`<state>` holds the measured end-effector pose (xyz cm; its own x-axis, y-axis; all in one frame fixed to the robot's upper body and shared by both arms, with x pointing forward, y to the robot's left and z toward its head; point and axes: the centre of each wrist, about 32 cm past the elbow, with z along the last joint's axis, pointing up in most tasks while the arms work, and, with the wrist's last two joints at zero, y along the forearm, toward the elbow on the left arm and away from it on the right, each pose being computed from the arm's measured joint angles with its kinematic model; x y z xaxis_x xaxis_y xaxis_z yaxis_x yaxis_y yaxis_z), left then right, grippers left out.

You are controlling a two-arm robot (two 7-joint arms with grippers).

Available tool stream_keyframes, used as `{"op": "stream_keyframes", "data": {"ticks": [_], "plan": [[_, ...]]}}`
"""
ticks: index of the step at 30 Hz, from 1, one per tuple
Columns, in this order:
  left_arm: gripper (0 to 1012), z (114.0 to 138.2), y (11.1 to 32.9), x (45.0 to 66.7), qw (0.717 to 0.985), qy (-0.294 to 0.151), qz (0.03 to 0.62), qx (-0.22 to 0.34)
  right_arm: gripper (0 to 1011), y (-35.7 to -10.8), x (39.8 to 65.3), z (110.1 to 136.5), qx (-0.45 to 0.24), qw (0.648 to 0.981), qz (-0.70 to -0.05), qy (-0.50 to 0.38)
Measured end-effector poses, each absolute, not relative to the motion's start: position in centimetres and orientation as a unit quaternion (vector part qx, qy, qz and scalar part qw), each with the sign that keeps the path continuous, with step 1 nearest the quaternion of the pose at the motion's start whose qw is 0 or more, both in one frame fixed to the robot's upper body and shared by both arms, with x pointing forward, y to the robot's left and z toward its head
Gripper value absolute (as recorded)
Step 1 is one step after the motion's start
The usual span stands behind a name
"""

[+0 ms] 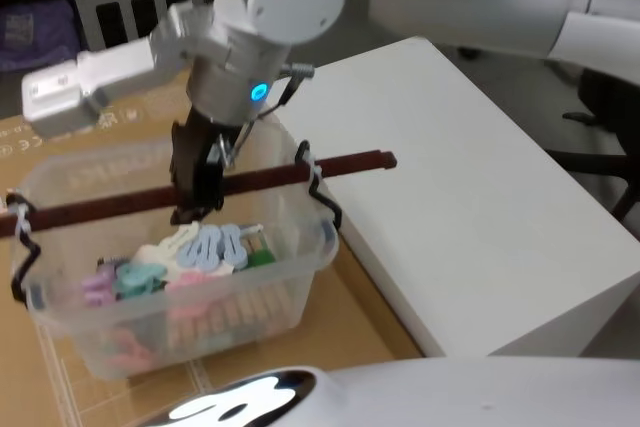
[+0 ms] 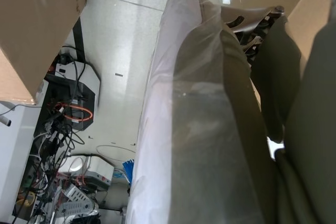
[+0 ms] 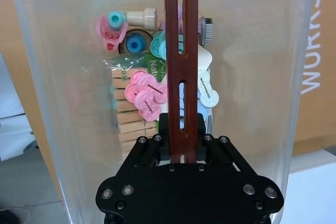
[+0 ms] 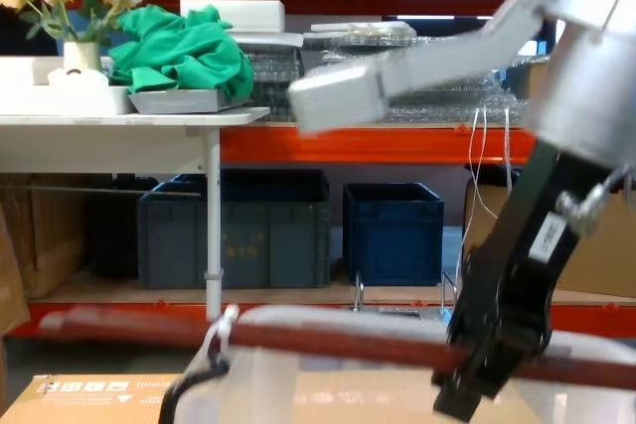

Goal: Use one hand to grasp the basket and place it at the designated location.

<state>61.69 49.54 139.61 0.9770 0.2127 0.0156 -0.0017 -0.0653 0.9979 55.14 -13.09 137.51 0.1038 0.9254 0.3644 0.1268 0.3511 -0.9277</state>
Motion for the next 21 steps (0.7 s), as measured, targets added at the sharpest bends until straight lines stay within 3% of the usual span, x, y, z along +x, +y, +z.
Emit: {"op": "stream_keyframes", "data": {"ticks": [9,21], "plan": [[0,139.6,49.5,61.7,0.680,0.073,0.079,0.726,241,-14.8,55.6,140.3,-0.481,0.603,0.303,-0.560],[0,139.6,49.5,61.7,0.680,0.073,0.079,0.726,240,-19.5,56.2,145.4,-0.535,0.630,0.209,-0.523]]}}
